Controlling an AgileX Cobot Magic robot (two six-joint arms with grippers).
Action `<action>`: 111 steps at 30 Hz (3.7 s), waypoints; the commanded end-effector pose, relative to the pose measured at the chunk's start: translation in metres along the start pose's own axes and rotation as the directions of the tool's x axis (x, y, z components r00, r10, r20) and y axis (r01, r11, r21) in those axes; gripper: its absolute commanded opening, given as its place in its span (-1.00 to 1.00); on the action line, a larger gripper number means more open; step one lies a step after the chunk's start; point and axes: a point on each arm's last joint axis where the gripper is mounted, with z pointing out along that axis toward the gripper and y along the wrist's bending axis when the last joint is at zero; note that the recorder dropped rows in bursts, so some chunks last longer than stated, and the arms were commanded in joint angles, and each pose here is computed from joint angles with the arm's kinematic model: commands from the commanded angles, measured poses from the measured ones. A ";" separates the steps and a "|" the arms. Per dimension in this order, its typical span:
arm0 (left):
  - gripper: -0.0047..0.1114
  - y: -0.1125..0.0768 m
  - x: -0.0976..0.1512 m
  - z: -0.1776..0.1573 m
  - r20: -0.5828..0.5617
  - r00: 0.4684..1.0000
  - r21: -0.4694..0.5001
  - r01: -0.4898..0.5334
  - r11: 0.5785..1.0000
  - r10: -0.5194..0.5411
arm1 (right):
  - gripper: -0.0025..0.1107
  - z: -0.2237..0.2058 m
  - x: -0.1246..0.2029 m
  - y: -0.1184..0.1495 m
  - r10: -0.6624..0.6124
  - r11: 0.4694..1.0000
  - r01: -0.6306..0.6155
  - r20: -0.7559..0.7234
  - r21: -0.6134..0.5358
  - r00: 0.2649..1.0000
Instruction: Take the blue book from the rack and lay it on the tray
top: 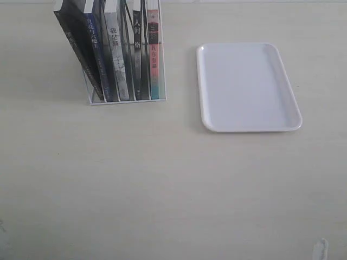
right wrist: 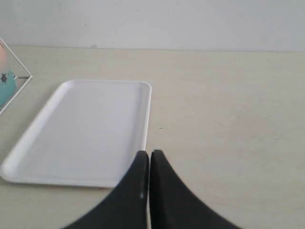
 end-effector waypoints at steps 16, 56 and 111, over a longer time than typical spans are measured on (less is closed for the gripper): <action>-0.81 0.000 0.001 0.000 0.004 1.000 0.008 -0.006 1.000 0.006 | -0.96 0.000 -0.001 0.000 -0.006 1.000 0.006 0.016 0.007 1.000; -0.81 0.000 0.001 0.000 0.004 1.000 0.008 -0.006 1.000 0.006 | -0.96 -0.010 -0.041 -0.001 -0.008 1.000 0.001 0.451 0.017 0.892; -0.81 0.000 0.001 0.000 0.004 1.000 0.008 -0.006 1.000 0.006 | -0.96 0.082 -0.140 0.035 0.246 0.953 -0.256 -0.082 -0.162 0.966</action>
